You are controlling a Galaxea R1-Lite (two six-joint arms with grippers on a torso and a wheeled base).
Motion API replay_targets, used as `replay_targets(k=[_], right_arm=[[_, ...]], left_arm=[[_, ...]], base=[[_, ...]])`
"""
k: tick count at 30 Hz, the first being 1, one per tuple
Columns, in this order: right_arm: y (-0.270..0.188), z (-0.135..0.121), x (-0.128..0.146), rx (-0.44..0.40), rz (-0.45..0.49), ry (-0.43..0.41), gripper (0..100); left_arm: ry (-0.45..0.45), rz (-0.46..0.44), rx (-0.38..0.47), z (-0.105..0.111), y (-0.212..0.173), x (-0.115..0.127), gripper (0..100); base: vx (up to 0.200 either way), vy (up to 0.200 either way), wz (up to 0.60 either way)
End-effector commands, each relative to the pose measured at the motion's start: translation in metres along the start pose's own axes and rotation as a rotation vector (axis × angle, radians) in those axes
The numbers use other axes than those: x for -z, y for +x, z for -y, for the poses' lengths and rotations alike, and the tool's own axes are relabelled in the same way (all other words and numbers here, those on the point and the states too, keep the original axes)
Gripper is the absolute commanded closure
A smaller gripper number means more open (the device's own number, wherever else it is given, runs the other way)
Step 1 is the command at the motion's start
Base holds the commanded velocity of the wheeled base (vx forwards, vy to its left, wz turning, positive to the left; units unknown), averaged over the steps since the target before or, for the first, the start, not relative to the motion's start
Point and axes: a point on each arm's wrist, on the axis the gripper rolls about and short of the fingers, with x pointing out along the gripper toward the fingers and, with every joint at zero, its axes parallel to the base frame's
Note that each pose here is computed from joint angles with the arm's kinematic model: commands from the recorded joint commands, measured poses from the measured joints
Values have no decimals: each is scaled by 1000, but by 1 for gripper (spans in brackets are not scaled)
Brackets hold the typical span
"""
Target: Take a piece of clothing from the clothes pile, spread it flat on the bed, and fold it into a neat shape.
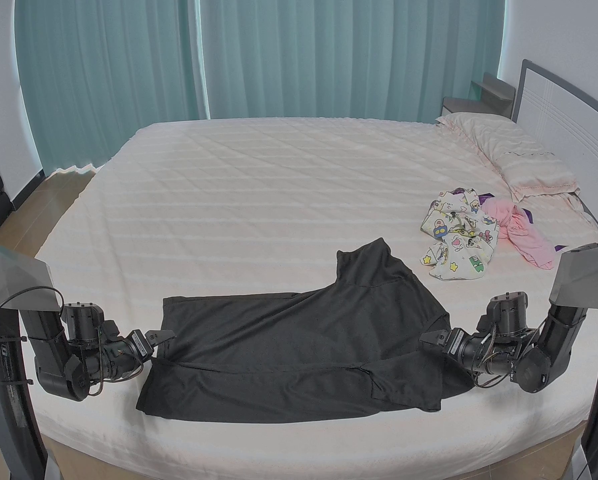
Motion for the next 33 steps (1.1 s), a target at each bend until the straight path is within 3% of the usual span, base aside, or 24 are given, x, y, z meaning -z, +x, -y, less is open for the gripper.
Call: replay_targets(k=[1, 9, 18, 23, 33], right_arm=[[26, 21, 0, 56, -24, 20, 0], [22, 27, -8, 48, -4, 50, 0], [2, 4, -16, -46, 59, 45, 0], [10, 17, -4, -28, -11, 50, 0], [14, 20, 4, -33, -31, 47, 0]], left_arm=[[0, 2, 0, 0, 0, 0, 0], [0, 0, -2, 0, 1, 0, 0], [0, 0, -2, 0, 1, 0, 0], [0, 0, -2, 0, 1, 0, 0], [-1, -1, -3, -1, 2, 1, 0]], base=[[0, 0, 0], [0, 0, 0], [0, 0, 0], [0, 0, 0], [0, 0, 0]])
